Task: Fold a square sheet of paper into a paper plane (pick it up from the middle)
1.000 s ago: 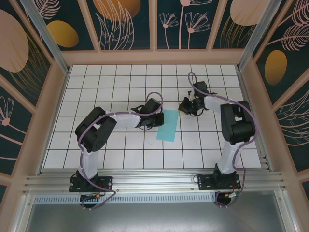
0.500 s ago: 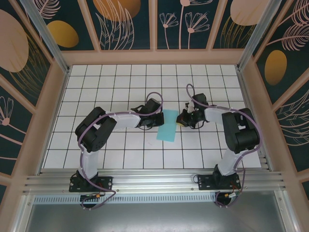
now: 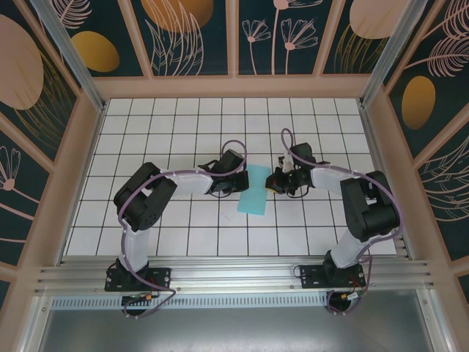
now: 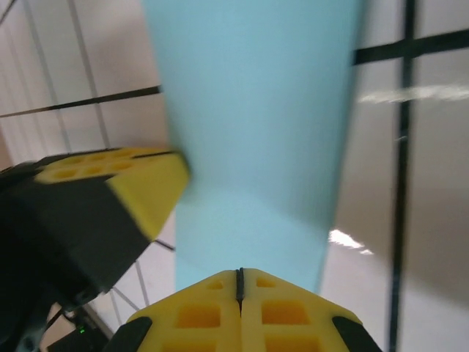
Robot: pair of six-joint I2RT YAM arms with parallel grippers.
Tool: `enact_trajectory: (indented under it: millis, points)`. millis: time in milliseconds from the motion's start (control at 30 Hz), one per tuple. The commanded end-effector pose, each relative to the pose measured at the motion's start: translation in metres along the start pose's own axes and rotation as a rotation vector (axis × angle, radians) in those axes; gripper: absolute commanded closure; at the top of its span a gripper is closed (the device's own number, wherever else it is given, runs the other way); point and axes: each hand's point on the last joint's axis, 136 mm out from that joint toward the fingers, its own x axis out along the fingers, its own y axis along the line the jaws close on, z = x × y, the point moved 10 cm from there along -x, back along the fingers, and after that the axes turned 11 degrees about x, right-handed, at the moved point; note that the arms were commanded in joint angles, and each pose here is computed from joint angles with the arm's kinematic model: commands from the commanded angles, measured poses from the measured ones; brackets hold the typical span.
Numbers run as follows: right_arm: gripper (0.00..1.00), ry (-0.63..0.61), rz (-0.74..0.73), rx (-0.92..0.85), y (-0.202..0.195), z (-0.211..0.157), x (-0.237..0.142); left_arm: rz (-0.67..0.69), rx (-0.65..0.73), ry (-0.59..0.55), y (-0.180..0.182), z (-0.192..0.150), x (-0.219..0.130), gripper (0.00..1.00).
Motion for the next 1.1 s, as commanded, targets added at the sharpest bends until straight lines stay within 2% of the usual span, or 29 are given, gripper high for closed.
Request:
enact_trajectory:
  millis: [0,200,467,667,767,867,967,1067]
  points:
    - [0.96,0.041,0.032,0.029,-0.003,-0.015,0.007,0.091,-0.029,0.097,0.019,-0.023,0.004,1.00]
    - [0.96,0.077,-0.076,0.076,-0.033,-0.032,0.020,0.091,-0.026,0.095,0.019,-0.022,0.005,1.00]
    - [0.95,0.074,0.004,0.025,0.000,-0.042,-0.004,0.086,-0.030,0.093,0.018,-0.022,0.005,1.00]
    - [0.95,0.125,-0.009,0.069,-0.019,-0.062,0.016,0.084,-0.029,0.095,0.018,-0.021,0.007,1.00]
    - [0.95,0.125,-0.094,0.121,-0.042,-0.068,0.023,0.081,-0.026,0.098,0.018,-0.023,0.007,1.00]
    - [0.96,0.143,-0.111,0.135,-0.052,-0.076,0.025,0.084,-0.024,0.099,0.019,-0.023,0.007,1.00]
    - [0.95,0.136,-0.084,0.109,-0.039,-0.077,0.015,0.085,-0.022,0.103,0.019,-0.024,0.007,1.00]
    - [0.95,0.052,-0.050,0.083,-0.021,-0.059,-0.002,0.093,-0.024,0.105,0.021,-0.025,0.008,1.00]
